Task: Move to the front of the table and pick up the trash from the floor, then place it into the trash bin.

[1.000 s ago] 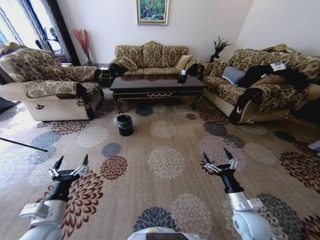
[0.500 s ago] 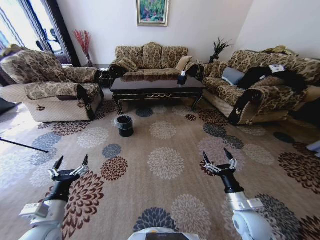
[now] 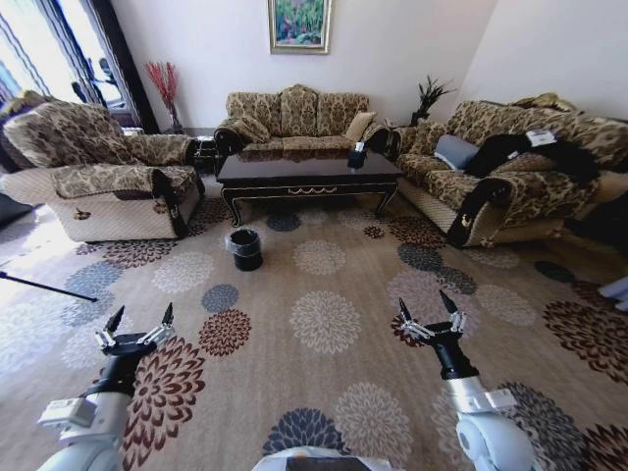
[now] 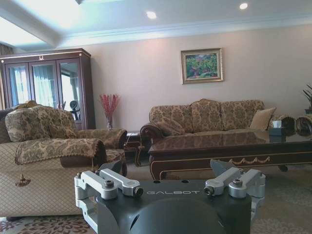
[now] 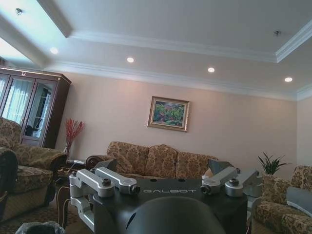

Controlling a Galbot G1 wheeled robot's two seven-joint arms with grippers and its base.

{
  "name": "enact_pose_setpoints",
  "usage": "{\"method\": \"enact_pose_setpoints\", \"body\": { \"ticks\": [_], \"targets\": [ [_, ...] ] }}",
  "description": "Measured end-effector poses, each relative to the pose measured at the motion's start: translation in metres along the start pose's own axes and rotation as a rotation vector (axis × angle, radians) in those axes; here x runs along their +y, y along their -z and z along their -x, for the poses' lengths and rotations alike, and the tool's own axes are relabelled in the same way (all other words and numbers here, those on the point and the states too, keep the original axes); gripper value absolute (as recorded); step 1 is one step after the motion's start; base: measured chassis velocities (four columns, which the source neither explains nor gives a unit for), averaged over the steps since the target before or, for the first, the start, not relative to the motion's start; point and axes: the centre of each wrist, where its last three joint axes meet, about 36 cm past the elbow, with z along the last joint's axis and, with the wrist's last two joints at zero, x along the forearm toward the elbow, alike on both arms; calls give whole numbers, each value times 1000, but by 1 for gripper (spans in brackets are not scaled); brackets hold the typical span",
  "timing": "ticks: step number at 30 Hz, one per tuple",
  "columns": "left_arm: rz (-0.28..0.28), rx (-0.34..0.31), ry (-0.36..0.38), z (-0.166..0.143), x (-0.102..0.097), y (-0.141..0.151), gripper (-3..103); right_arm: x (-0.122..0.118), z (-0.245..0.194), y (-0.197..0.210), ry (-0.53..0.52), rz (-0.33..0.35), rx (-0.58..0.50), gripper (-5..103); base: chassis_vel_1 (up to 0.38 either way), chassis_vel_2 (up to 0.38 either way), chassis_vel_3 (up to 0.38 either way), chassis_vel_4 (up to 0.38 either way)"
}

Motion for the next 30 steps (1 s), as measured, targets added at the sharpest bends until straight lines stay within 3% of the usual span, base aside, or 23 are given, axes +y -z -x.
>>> {"method": "enact_pose_setpoints", "body": {
  "ticks": [30],
  "targets": [
    [0,0,0,0,0,0,100,0,0,0,0,0,0,100,0,0,0,0]
  ]
}}
